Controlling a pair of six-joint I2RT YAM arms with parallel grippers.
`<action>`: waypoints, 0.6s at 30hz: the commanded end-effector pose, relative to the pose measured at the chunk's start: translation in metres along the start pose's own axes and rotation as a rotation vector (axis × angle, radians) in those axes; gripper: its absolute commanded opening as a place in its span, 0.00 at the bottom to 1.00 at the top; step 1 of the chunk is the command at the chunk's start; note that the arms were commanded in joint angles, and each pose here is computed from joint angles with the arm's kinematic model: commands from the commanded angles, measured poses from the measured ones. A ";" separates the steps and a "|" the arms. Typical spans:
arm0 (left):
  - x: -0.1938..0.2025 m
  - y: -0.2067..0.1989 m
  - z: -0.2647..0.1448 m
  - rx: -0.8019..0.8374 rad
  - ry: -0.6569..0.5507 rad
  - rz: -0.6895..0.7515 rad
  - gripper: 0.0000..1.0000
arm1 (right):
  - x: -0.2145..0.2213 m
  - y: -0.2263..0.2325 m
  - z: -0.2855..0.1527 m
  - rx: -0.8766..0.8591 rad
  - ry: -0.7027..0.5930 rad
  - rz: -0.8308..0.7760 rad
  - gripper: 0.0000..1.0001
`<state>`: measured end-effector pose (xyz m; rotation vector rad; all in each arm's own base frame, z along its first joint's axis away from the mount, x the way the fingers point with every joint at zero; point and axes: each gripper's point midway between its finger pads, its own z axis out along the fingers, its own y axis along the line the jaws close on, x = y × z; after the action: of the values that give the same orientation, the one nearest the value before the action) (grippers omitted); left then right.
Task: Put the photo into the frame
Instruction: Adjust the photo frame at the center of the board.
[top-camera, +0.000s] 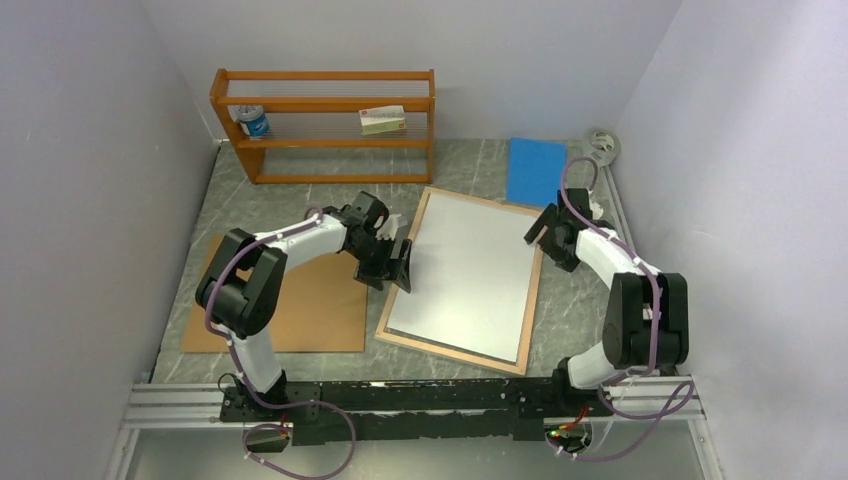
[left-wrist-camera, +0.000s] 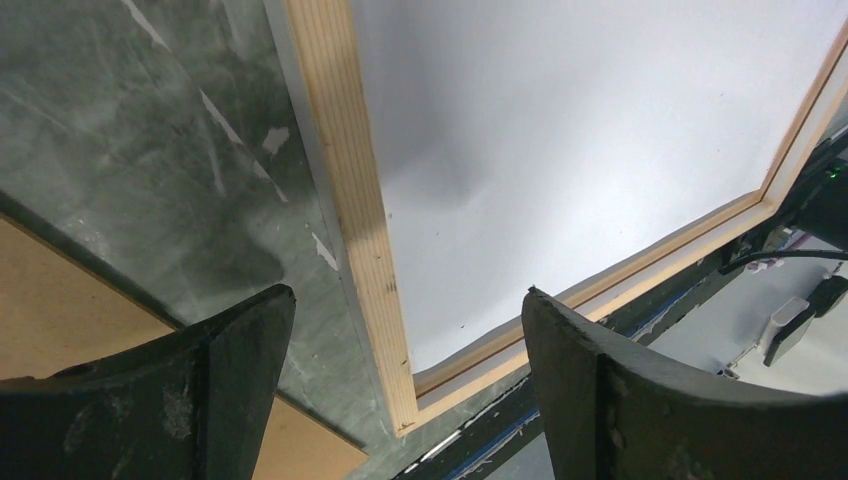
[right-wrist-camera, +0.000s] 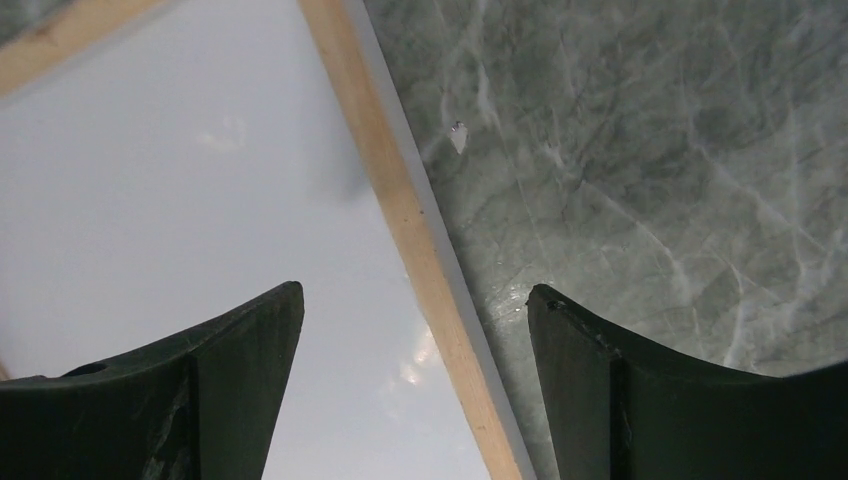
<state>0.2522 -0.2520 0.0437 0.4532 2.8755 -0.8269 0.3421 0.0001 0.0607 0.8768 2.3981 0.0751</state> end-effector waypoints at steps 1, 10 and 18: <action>-0.024 -0.010 -0.003 0.024 -0.056 0.005 0.87 | 0.014 0.001 0.012 -0.035 0.080 0.002 0.86; -0.012 -0.007 0.005 0.038 -0.022 -0.025 0.83 | 0.029 0.032 0.025 -0.209 0.178 -0.059 0.84; -0.004 -0.002 0.005 0.018 -0.018 -0.033 0.84 | 0.016 0.076 0.023 -0.418 0.170 -0.103 0.81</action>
<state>0.2557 -0.2570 0.0366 0.4047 2.8856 -0.8493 0.3547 0.0456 0.0294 0.7132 2.5362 0.4377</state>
